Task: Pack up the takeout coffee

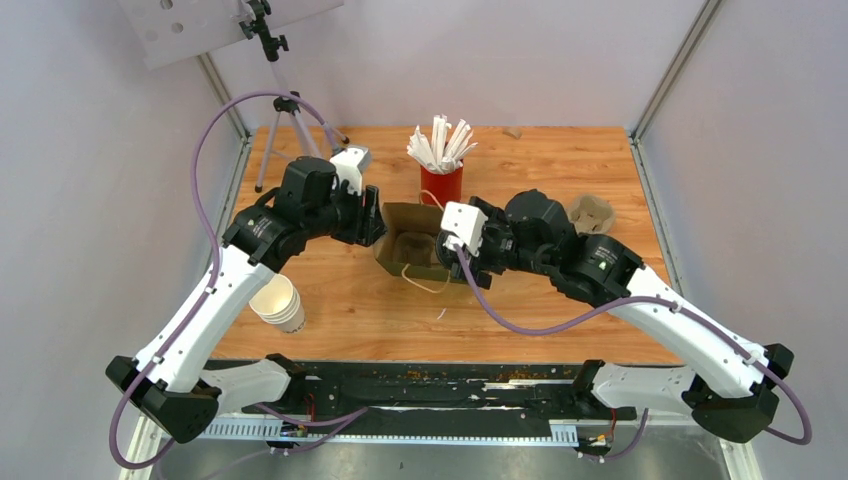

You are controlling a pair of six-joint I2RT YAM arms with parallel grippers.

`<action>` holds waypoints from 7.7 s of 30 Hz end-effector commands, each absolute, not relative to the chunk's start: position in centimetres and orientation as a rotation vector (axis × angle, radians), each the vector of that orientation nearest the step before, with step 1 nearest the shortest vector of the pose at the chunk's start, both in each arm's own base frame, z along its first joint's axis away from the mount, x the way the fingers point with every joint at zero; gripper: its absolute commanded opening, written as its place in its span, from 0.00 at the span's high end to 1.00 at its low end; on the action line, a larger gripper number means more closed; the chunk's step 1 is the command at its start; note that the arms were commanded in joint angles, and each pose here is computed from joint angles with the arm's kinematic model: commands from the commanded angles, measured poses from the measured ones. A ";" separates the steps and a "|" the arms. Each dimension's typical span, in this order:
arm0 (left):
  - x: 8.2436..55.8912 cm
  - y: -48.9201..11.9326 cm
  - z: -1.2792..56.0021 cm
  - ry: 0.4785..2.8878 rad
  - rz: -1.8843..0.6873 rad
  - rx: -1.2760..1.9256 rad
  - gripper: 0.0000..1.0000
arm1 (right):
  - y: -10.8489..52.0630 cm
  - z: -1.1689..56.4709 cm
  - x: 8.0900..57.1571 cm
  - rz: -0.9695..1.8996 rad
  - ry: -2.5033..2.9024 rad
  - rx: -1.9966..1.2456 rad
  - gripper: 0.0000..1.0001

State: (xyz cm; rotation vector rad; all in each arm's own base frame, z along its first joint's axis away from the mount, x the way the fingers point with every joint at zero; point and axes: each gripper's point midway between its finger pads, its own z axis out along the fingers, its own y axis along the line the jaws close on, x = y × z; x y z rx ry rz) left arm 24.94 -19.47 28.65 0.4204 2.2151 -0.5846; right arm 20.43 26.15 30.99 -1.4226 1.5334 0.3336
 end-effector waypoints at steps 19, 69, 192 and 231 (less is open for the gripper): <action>23.3 -20.4 28.9 2.135 -0.743 0.459 0.55 | 28.7 30.6 19.1 0.247 1.438 -1.487 0.37; 21.4 -24.3 28.9 1.992 -1.022 0.674 1.00 | 30.9 30.3 18.6 0.085 1.272 -1.539 0.38; 21.0 -22.6 27.4 2.133 -0.922 0.633 1.00 | 34.4 20.5 23.7 0.088 0.979 -1.812 0.41; 20.2 -21.2 26.4 2.209 -0.869 0.568 0.90 | 34.0 18.1 24.1 0.127 1.034 -1.814 0.41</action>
